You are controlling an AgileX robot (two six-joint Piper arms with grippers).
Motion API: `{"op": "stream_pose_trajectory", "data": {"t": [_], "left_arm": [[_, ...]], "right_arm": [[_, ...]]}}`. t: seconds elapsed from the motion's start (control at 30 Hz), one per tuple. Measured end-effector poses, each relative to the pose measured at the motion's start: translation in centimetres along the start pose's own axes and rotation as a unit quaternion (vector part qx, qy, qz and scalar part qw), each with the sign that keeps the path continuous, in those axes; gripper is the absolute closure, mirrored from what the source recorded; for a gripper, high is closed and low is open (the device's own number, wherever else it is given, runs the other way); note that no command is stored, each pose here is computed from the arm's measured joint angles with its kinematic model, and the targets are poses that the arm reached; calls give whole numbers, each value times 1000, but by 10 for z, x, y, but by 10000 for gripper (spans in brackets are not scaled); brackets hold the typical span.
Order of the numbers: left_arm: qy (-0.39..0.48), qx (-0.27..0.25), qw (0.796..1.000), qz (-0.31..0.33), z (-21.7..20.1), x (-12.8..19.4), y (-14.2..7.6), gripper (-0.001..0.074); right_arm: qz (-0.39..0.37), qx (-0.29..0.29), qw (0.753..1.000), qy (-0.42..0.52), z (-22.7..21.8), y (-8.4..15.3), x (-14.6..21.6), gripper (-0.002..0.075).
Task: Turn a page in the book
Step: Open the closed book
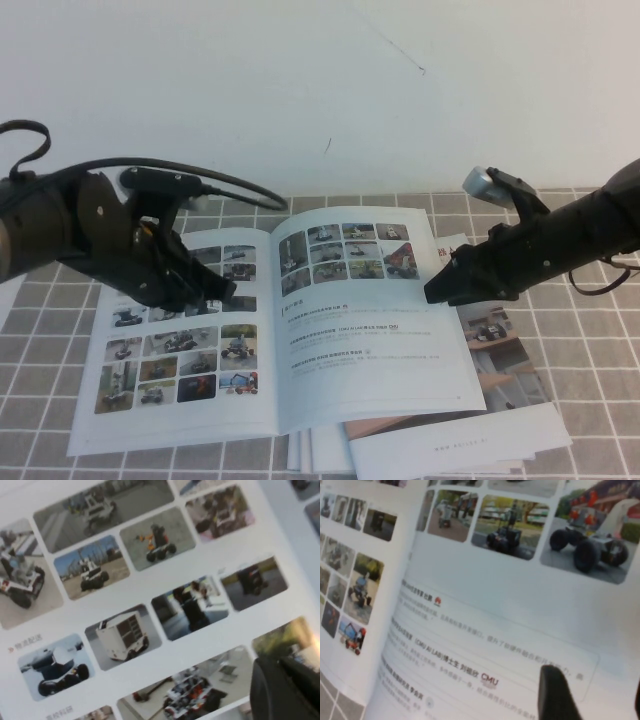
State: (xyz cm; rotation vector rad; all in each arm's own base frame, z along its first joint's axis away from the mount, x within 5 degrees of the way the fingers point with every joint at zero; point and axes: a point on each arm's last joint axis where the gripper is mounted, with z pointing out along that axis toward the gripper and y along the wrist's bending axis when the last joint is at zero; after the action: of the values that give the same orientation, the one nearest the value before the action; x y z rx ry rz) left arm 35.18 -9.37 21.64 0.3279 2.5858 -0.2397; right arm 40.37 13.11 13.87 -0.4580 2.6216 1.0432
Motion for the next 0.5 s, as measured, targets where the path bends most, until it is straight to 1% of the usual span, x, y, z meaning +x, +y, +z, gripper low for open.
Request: {"op": "stream_pose_trajectory", "data": {"t": [0.1,0.3,0.5], "left_arm": [[28,-12,999,16,15,6,4,738],[92,-21,995,10,57,24,11,738],[91,-22,996,10,59,22,11,738]], "right_arm": [[10,15,1000,-1,0,-2,0,390],[21,22,999,12,0,-4,2,390],[27,8,999,33,0,-1,6,390]]}}
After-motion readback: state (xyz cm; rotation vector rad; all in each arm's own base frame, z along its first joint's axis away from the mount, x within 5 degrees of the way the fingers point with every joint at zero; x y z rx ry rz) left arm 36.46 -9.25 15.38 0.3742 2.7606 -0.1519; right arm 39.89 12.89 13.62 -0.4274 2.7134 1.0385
